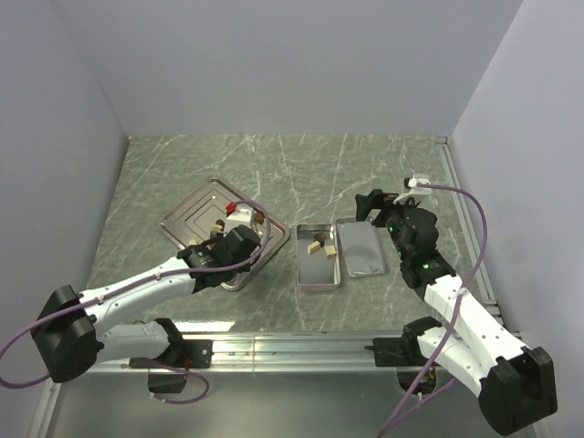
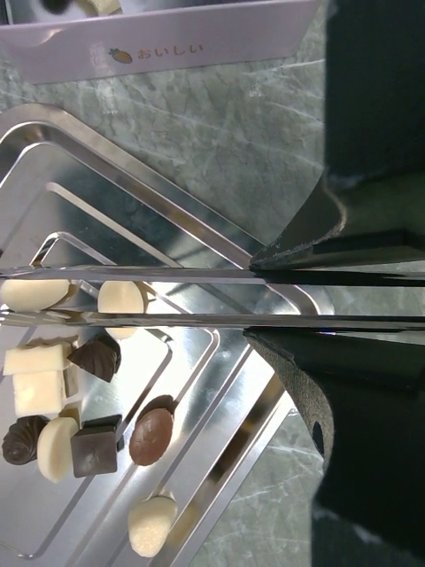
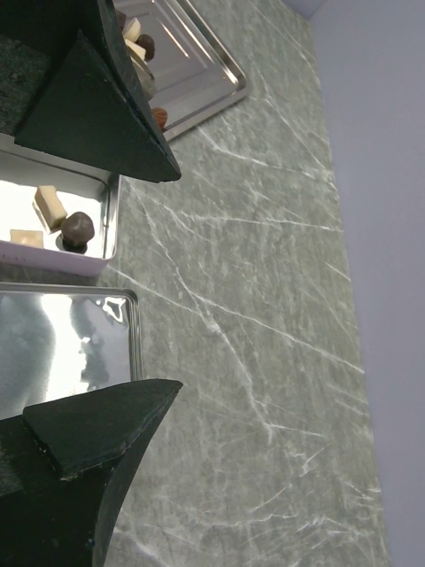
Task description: Pack the chocolate
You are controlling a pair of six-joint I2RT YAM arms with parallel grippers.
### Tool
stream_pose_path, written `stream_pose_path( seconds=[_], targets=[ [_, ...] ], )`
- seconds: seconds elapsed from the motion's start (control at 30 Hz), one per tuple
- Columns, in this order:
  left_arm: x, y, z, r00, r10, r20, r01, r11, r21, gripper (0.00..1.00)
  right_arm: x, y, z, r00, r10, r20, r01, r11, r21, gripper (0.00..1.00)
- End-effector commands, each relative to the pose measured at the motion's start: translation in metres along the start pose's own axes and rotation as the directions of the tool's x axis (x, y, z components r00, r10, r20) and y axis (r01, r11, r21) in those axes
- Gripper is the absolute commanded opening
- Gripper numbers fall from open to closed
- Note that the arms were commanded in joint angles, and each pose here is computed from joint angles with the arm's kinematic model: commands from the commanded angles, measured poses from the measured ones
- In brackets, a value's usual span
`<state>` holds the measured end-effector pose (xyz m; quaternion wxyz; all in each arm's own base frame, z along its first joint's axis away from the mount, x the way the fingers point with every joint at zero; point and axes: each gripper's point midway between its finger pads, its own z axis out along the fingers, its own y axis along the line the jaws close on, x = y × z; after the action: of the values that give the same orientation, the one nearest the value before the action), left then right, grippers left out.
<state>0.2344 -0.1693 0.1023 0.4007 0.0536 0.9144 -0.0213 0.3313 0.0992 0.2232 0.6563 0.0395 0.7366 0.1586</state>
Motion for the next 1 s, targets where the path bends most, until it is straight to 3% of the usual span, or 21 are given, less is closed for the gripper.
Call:
stream_pose_path(
  seconds=[0.0, 0.53, 0.77, 0.97],
  targets=[
    [-0.032, -0.005, -0.014, 0.994, -0.058, 0.096, 0.055, 0.998, 0.037, 0.27, -0.03, 0.008, 0.003, 0.998, -0.004, 0.066, 0.005, 1.0, -0.015, 0.98],
    [-0.051, -0.033, -0.045, 0.977, -0.074, 0.199, 0.023, 0.969, 0.247, 0.25, -0.03, 0.008, 0.003, 0.998, -0.001, 0.066, 0.002, 1.0, -0.017, 0.98],
    [-0.056, -0.077, -0.078, 0.964, -0.043, 0.263, -0.092, 0.873, 0.48, 0.26, -0.03, 0.009, 0.003, 0.998, -0.001, 0.065, 0.002, 1.0, -0.02, 0.98],
    [-0.046, -0.101, -0.089, 0.961, 0.018, 0.274, -0.174, 0.814, 0.555, 0.26, -0.029, 0.009, 0.003, 0.998, -0.003, 0.064, 0.004, 1.0, -0.018, 0.98]
  ],
)
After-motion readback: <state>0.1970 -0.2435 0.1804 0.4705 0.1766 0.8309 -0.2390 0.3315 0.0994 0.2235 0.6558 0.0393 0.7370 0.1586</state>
